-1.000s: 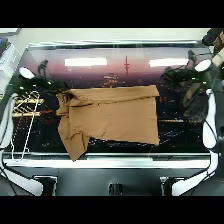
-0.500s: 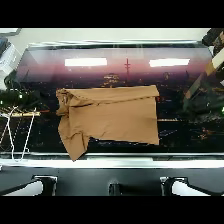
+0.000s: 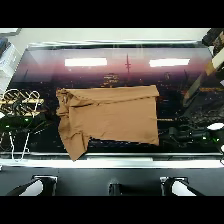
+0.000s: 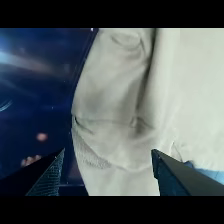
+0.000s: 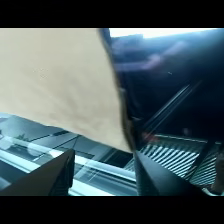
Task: Fold the clothes and pants, and hang the long-sleeved shirts on hangers.
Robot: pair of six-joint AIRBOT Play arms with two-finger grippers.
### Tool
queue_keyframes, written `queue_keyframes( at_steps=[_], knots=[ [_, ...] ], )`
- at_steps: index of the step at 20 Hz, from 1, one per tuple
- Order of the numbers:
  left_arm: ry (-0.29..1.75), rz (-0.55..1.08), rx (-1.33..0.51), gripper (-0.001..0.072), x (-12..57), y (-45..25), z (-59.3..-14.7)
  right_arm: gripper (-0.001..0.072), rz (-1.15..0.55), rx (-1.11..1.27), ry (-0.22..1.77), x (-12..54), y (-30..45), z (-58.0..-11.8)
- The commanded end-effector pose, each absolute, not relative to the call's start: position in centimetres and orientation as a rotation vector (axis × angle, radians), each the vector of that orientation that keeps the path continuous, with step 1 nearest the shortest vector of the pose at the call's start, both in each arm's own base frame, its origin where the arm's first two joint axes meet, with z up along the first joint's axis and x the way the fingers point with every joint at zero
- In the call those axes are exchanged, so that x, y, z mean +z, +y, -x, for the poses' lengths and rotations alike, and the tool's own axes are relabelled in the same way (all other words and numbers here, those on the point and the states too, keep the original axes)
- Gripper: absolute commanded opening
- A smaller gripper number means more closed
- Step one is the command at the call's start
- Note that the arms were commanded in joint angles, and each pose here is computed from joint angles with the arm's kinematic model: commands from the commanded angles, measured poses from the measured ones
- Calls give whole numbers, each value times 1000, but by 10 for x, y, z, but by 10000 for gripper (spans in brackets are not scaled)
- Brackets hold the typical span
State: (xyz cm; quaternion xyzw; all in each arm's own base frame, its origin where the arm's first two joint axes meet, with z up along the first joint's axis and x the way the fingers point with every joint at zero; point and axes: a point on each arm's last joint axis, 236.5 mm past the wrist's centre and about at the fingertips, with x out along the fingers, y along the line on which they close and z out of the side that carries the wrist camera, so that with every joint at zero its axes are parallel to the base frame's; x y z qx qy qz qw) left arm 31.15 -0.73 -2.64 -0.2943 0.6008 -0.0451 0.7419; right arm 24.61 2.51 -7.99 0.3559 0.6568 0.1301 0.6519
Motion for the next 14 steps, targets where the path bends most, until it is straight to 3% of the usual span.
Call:
queue_keyframes(
  at_steps=[1, 7, 12, 14],
  knots=[
    [1341, 655, -107, 622, -32, -11, -302, 423, -808, 293, 1474, -93, 30, -240],
    [1360, 658, -118, 622, -32, -14, -298, 421, -848, 286, 1466, -106, 39, -232],
    [1359, 640, -130, 622, -32, -12, -297, 419, -889, 272, 1380, -103, 43, -253],
    [1357, 638, -124, 622, -34, -7, -295, 394, -831, 299, 1398, -106, 56, -254]
  ],
)
